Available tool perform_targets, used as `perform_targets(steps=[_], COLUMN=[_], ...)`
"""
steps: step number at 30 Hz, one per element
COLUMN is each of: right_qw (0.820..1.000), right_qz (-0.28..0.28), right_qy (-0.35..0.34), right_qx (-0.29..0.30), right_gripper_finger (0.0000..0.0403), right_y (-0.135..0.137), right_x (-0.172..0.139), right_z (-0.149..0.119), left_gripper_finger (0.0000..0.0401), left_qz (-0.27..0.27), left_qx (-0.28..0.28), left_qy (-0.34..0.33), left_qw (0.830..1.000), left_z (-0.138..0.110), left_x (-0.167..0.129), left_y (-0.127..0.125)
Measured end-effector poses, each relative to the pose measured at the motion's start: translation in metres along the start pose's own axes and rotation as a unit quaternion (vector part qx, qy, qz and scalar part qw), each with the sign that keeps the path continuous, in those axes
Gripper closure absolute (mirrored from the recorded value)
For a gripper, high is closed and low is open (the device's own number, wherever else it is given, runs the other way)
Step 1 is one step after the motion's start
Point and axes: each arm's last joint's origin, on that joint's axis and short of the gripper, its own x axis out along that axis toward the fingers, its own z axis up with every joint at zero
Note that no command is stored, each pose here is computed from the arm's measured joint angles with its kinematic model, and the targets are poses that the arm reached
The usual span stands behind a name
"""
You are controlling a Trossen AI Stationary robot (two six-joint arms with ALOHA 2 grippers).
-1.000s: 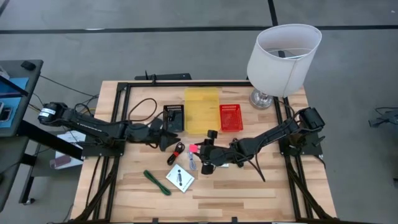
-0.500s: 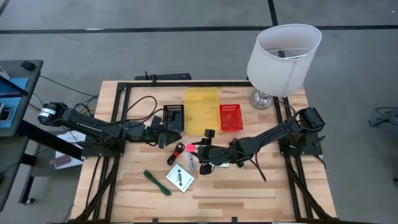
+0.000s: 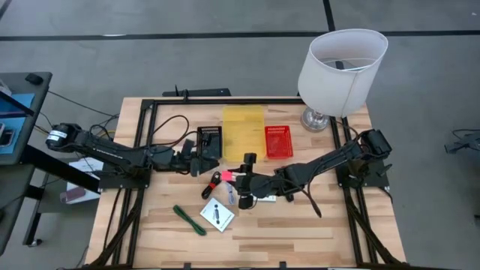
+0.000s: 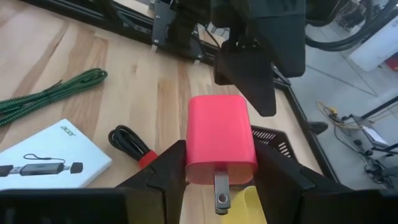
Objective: Pick and place items into bin
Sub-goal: Put the pink charger adapter into the black bin
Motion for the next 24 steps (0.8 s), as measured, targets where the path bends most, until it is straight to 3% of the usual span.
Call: perform_targets(steps=[8, 24], right_qw=[1.000, 1.000], right_qz=[-0.010, -0.015], right_qy=[0.008, 0.014], right_qx=[-0.002, -0.002], right_gripper_finger=[0.0255, 0.0255], right_y=[-0.009, -0.015], right_x=[0.005, 0.009], right_z=[-0.002, -0.005], left_gripper_finger=[0.0170, 0.0170], left_qz=[0.017, 0.024], left_qx=[0.001, -0.005], left_qy=[-0.042, 0.060], left_qw=[0.999, 0.998], left_z=[0.004, -0.013], left_x=[0.001, 0.039], left_y=[-0.002, 0.000])
